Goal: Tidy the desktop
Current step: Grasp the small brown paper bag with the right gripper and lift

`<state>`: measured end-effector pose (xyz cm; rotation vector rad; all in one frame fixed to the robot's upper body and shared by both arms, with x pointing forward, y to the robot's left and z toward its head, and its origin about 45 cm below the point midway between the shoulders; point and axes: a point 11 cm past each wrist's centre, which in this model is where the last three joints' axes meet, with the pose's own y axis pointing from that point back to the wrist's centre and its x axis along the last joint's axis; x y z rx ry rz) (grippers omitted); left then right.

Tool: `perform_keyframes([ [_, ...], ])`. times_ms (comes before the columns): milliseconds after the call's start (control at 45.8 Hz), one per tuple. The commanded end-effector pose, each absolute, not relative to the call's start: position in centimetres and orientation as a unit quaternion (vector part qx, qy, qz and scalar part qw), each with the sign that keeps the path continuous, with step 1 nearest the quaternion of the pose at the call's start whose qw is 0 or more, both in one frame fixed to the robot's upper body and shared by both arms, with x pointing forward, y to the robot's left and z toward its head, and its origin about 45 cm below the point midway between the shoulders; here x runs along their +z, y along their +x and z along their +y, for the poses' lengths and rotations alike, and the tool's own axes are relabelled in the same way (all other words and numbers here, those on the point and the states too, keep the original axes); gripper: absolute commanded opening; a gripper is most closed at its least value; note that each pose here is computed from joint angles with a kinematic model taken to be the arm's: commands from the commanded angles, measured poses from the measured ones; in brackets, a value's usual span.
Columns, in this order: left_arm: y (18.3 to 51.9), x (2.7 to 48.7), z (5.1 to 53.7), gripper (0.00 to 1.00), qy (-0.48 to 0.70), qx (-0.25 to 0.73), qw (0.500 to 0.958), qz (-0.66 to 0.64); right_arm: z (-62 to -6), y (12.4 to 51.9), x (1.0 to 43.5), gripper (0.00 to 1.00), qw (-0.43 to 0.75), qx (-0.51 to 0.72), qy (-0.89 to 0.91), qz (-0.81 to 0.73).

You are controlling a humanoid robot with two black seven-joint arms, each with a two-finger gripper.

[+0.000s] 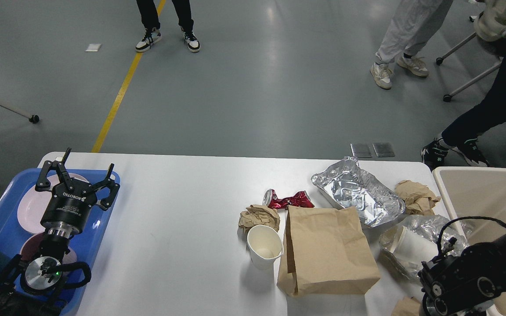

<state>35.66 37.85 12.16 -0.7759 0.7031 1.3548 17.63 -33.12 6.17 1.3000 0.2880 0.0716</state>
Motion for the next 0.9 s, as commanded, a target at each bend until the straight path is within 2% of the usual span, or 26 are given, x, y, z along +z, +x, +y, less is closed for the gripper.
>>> perform_keyframes([
  [0,35.7,12.2,37.9,0.96,-0.343,0.598,0.655,0.310,-33.0,17.5,5.5,0.41,0.787,0.034,0.601,0.136],
  [109,35.7,12.2,37.9,0.96,-0.343,0.598,0.655,0.310,-33.2,17.4,5.5,0.06,0.788,0.032,0.600,0.135],
  [175,35.7,12.2,37.8,0.96,-0.342,0.598,0.655,0.310,-33.2,17.3,5.5,0.00,0.788,0.032,0.600,0.136],
  [611,35.7,12.2,37.8,0.96,-0.342,0.598,0.655,0.310,-32.5,18.3,6.5,0.00,0.787,-0.038,0.612,0.072],
  [764,35.7,12.2,37.8,0.96,-0.342,0.597,0.656,0.310,-33.0,20.1,9.3,0.00,0.784,-0.048,0.617,0.047],
  [873,35.7,12.2,37.9,0.96,-0.342,0.598,0.655,0.310,-32.9,22.2,13.8,0.00,0.777,-0.086,0.622,0.039],
])
